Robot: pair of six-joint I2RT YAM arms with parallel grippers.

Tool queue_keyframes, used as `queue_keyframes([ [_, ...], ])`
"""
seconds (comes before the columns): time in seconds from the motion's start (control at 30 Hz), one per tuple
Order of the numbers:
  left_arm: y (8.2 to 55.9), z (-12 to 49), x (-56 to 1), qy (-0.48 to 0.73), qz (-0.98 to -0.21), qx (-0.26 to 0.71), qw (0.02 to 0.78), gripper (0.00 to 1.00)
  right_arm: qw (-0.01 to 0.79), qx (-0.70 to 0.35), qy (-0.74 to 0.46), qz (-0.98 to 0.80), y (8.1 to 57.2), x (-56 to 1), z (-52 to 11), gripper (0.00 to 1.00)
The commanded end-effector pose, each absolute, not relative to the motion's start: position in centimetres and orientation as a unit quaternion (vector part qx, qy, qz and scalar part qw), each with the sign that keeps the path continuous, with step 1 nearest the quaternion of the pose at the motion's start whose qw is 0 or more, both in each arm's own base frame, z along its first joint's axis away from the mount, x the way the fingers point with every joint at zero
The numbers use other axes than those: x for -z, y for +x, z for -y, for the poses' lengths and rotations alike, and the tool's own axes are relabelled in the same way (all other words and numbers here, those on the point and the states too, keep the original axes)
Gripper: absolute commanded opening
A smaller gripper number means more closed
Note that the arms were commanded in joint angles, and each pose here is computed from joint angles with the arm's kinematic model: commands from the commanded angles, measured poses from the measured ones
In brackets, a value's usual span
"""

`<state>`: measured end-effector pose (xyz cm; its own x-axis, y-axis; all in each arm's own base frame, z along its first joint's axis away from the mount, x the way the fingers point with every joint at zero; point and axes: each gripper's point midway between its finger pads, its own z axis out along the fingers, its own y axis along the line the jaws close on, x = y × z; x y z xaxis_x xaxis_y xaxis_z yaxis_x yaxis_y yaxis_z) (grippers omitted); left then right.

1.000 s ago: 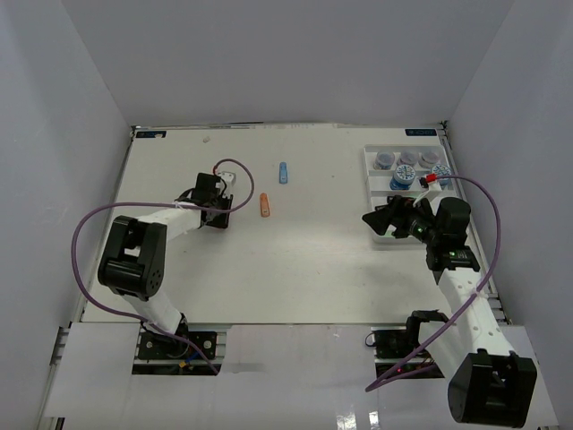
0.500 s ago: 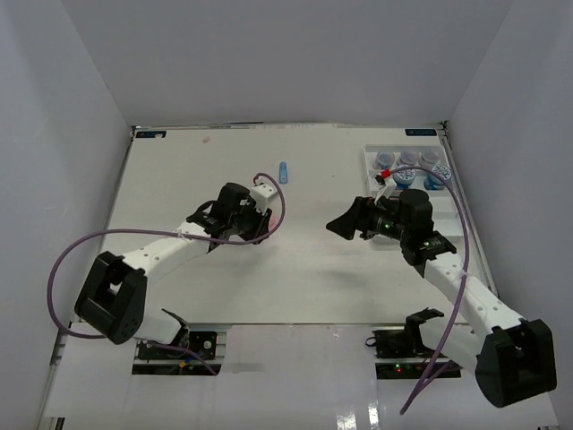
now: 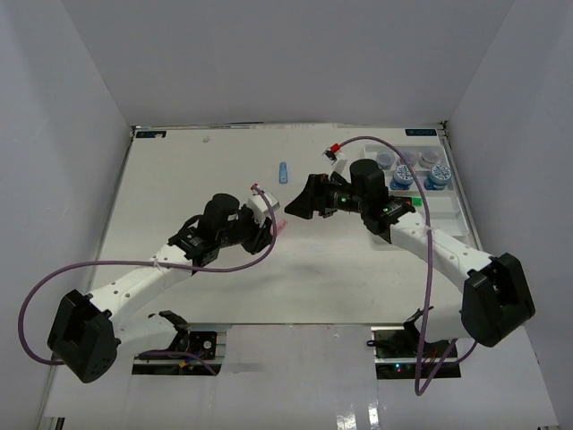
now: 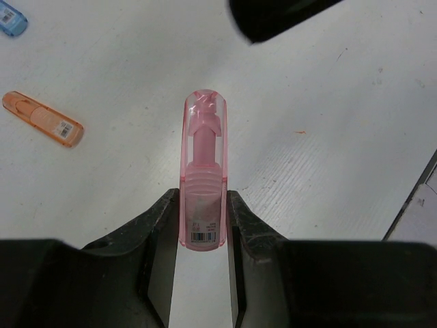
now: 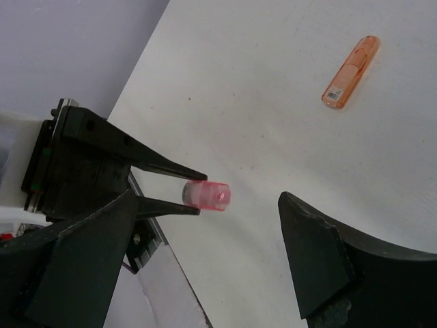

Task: Sort the stationery into containers
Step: Pick up the pen from the center of the board.

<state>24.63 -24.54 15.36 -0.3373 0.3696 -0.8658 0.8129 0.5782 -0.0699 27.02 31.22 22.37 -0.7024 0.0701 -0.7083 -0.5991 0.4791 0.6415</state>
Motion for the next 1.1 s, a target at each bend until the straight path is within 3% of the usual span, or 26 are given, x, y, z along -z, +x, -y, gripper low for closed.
queue_keyframes([
  [0.0,24.3,25.0,-17.1,0.396,-0.748,0.267,0.461,0.29,0.345,-0.483,-0.172,-0.786,27.6,-23.0,-33.3,0.89],
  [0.37,24.7,24.5,-18.0,0.384,-0.742,0.253,0.487,0.29,0.300,-0.487,-0.188,-0.798,26.4,-20.9,-35.9,0.74],
  [0.57,24.8,24.4,-18.0,0.384,-0.740,0.250,0.492,0.30,0.288,-0.498,-0.193,-0.795,25.9,-20.5,-36.4,0.60],
  [0.87,24.7,24.4,-17.9,0.387,-0.738,0.253,0.493,0.30,0.289,-0.501,-0.193,-0.792,25.9,-20.3,-36.6,0.31],
  [0.97,24.6,24.4,-17.8,0.387,-0.739,0.252,0.491,0.33,0.299,-0.493,-0.193,-0.794,26.0,-20.3,-36.2,0.24],
  [1.07,24.8,24.4,-17.7,0.382,-0.743,0.251,0.489,0.43,0.304,-0.483,-0.193,-0.798,26.0,-20.0,-35.6,0.17],
])
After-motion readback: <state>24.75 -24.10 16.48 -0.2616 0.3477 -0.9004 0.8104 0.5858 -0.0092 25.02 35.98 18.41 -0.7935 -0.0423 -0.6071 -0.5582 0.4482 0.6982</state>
